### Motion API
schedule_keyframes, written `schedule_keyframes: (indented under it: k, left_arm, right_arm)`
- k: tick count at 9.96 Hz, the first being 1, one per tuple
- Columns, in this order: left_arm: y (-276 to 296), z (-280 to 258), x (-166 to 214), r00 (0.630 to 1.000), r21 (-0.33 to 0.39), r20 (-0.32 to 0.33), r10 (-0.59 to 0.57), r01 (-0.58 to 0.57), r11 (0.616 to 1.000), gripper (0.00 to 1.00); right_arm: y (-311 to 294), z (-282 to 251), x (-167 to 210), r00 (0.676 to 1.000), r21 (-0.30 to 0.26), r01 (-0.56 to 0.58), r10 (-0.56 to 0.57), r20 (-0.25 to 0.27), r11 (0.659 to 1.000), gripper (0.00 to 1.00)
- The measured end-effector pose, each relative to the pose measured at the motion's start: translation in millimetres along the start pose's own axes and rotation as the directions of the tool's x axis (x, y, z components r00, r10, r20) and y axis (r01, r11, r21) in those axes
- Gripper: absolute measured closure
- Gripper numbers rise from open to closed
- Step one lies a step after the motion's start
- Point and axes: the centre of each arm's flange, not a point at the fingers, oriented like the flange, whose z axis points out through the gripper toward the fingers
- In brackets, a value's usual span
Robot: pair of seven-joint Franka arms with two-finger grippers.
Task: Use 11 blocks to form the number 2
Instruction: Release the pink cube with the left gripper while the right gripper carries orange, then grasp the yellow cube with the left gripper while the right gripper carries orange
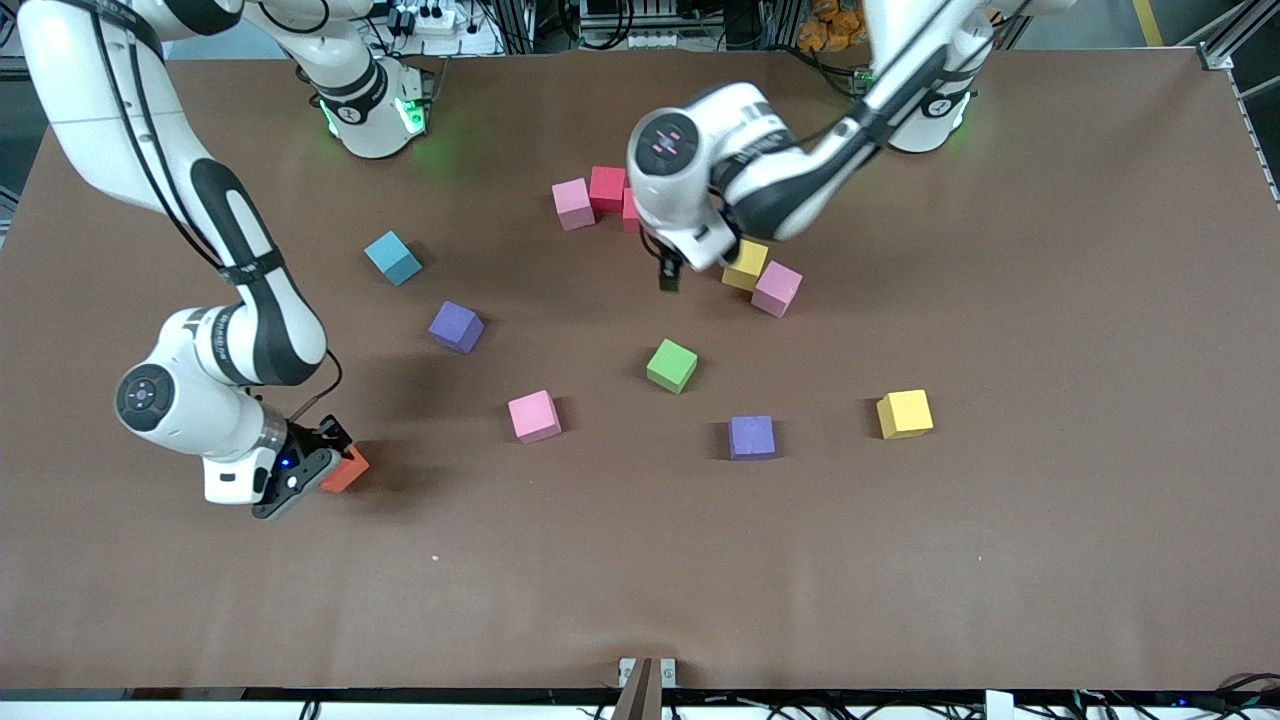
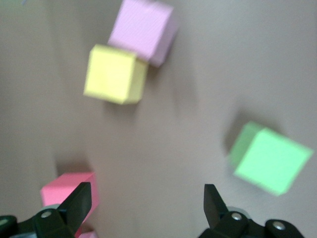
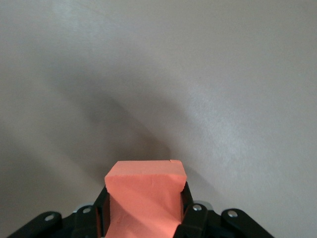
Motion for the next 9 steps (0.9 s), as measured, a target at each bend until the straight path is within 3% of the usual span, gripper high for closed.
schedule_keyframes:
  k: [4,9]
  left_arm:
    - [74,-14,133,0.995,-0.023,0.002,0.096,-0.096,0.995,0.0]
    - [103,1,258,0.968,0.015,0.017,0.25,-0.251,0.968,0.0]
  right_arm:
    - [-10,-28,-1,0.996,0.017,-0.086,0.085,0.03,0.996,0.44]
    - [-80,-48,27,0.976,0.013,-0.211,0.21,0.053,0.977,0.44]
